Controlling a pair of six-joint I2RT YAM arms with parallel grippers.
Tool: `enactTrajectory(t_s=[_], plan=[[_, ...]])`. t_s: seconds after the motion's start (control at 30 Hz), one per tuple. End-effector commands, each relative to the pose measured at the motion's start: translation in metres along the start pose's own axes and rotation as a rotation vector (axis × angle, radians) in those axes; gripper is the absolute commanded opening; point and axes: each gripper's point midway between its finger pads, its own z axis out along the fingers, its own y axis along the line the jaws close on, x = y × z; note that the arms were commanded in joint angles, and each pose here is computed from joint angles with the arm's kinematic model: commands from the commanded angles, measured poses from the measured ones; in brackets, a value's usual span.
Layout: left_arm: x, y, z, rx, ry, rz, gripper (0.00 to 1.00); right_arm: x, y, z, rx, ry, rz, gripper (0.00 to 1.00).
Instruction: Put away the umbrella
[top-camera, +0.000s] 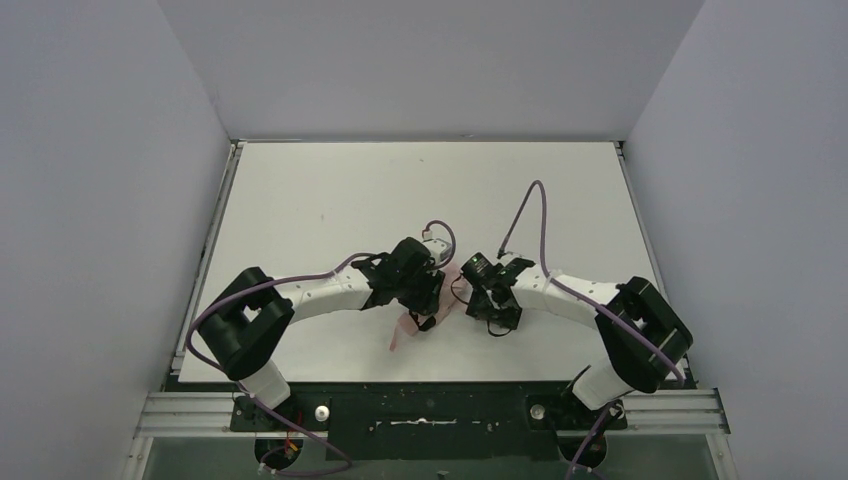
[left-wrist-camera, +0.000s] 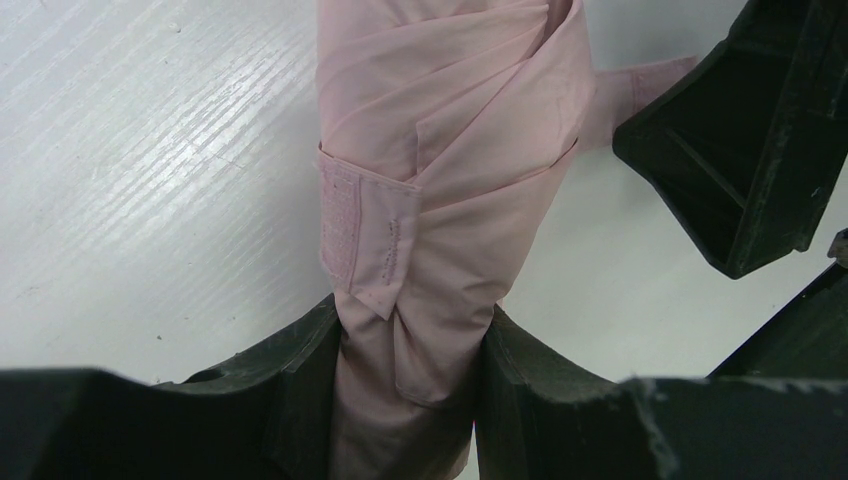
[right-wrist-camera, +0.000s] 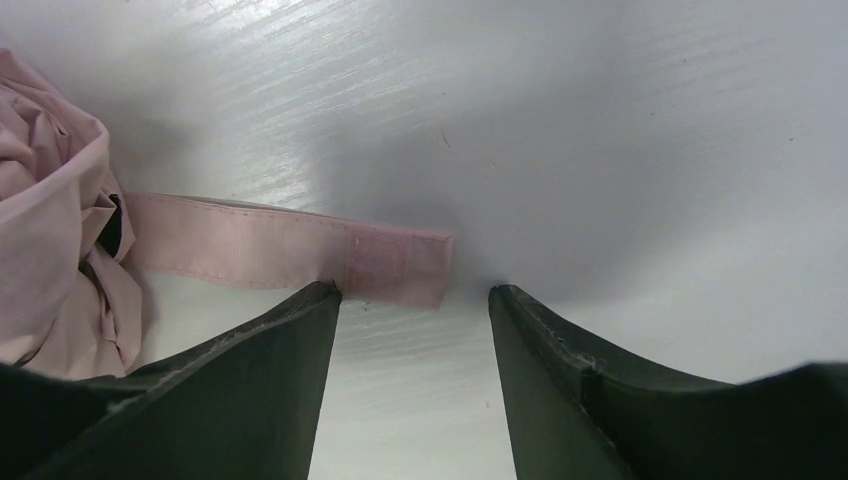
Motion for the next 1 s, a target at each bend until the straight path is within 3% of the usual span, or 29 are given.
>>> enactTrajectory(t_s=[0.0, 0.4, 0.97], plan=[[-0.011, -0.007, -0.004, 0.013, -0.054, 0.009, 0.0, -0.012, 0.002, 0.004, 0.022, -0.047, 0.001, 0.58], [-0.01, -0.007, -0.007, 0.017, -0.059, 0.013, 0.0, -0.039, 0.019, -0.025, -0.1, -0.118, 0.063, 0.57], [-0.007, -0.006, -0.007, 0.016, -0.053, 0.011, 0.0, -0.019, 0.005, 0.018, 0.055, 0.009, -0.037, 0.5]])
